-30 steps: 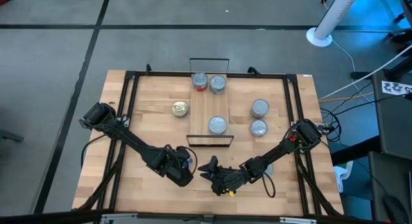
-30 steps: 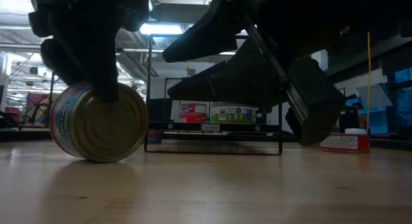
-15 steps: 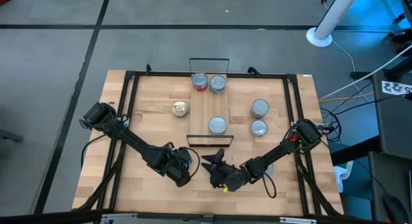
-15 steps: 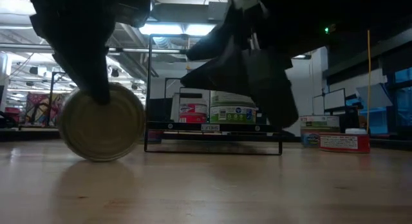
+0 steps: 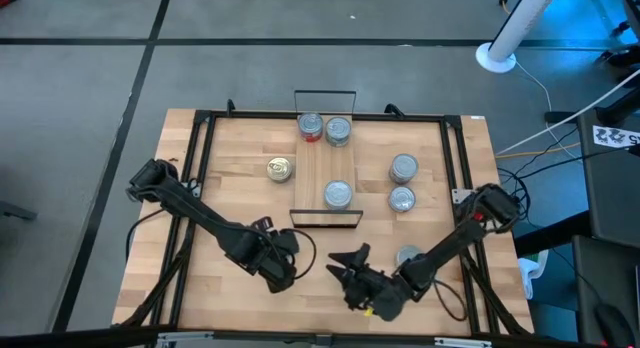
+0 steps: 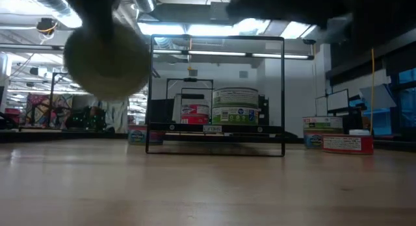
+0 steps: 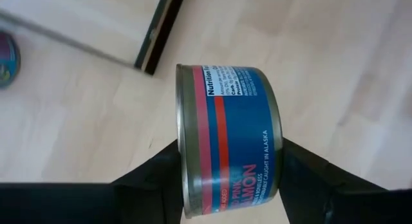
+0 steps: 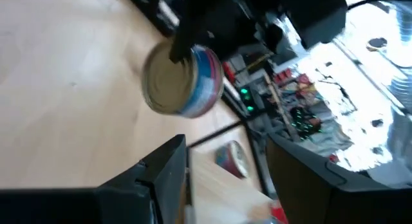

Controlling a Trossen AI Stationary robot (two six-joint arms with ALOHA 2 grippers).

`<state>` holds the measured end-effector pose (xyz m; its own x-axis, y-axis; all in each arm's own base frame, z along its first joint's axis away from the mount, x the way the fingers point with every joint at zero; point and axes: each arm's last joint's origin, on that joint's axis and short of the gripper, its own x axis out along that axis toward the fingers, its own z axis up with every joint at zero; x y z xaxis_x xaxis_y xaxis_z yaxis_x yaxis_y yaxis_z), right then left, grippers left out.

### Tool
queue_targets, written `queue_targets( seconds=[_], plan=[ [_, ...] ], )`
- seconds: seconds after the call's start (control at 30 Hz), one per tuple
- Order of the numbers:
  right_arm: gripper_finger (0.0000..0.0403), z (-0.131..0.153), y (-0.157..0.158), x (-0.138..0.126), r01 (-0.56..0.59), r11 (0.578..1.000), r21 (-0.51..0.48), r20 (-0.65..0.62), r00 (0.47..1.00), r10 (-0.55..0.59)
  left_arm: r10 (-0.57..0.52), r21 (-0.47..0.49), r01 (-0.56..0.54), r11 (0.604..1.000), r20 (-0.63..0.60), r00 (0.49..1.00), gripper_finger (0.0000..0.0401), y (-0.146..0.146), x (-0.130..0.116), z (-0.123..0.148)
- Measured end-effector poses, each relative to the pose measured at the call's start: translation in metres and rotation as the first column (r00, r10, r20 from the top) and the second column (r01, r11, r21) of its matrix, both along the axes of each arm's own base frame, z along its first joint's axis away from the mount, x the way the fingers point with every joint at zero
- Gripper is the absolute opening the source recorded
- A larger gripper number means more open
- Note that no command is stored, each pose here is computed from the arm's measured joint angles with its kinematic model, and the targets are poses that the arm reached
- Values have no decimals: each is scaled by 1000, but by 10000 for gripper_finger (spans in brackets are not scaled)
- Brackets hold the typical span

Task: Stack canned seafood by type on shelf
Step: Put the blue-pink tuna can on the shelf

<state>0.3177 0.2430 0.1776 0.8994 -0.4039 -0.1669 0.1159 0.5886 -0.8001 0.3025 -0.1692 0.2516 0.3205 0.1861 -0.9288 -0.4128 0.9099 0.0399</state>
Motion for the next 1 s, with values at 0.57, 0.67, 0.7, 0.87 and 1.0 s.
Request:
queue_targets(
  seconds=[0.57, 0.67, 0.7, 0.87, 1.0],
  plan=[
    [214, 68, -18, -50, 55, 988, 141, 4, 998, -56, -186, 354, 147, 924, 80, 979, 185, 22, -10, 129],
    [214, 77, -27, -60, 38, 979, 199, -36, 999, -31, -174, 473, 132, 871, 45, 984, 185, 37, -9, 134],
    [214, 80, -30, -63, 32, 974, 224, -47, 999, -22, -184, 495, 145, 857, 30, 983, 185, 42, -7, 135],
    [214, 94, -46, -81, 46, 949, 313, -102, 995, -15, -201, 556, 219, 802, -95, 975, 185, 76, 7, 134],
    [214, 102, -60, -95, 96, 930, 355, -134, 990, -51, -163, 576, 233, 783, -171, 972, 185, 109, 16, 133]
  ],
)
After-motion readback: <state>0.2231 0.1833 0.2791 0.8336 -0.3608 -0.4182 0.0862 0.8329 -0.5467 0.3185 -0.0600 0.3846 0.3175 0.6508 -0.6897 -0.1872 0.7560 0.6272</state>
